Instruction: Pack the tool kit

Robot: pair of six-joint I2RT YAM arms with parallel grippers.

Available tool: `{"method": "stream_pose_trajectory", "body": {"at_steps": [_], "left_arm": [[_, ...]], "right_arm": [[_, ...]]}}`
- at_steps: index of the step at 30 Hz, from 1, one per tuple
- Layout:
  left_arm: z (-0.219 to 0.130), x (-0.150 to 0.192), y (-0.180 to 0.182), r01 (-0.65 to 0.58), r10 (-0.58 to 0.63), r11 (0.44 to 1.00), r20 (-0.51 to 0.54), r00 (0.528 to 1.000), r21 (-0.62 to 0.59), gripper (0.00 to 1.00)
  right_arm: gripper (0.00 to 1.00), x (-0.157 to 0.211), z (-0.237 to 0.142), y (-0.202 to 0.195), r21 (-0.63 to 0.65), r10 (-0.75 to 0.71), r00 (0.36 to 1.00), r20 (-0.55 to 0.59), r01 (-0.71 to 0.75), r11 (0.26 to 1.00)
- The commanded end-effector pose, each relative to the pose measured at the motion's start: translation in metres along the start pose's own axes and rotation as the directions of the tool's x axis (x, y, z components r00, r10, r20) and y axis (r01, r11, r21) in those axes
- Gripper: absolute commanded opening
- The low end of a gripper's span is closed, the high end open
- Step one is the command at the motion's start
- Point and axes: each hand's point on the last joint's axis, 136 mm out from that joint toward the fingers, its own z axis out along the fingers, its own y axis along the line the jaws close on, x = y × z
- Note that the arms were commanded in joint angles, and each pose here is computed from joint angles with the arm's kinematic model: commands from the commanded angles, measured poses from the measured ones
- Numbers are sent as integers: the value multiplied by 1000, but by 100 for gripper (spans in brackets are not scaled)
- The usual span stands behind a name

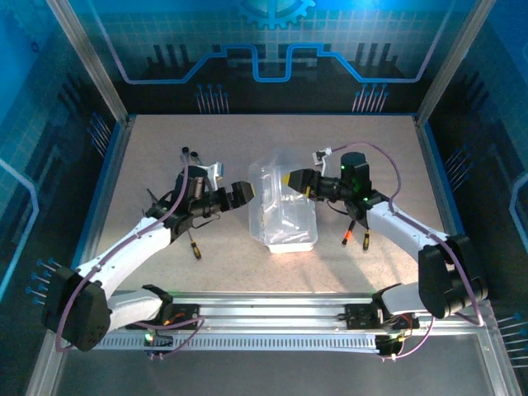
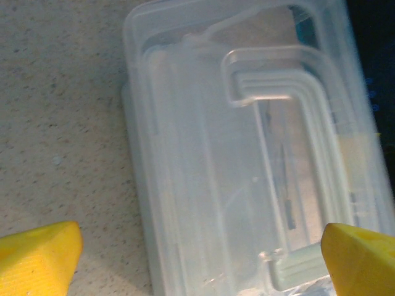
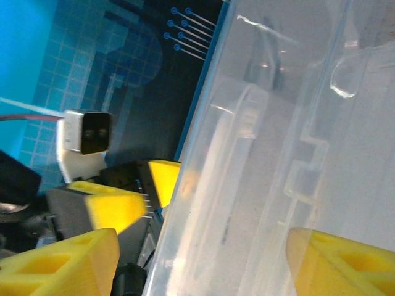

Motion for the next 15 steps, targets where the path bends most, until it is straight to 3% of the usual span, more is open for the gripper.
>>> {"method": "stream_pose_trajectory", "body": {"at_steps": [1,15], "left_arm": [[-10,-4,-5,7,-8,999,30,1000,39,99],[-35,-10,-26,-17,-2,983,106,994,181,99]], "right_arm": [[73,-5,6,18,-7,-55,998,-9,55,998],[72,-1,37,50,-42,-109,992,-64,106,993]]}}
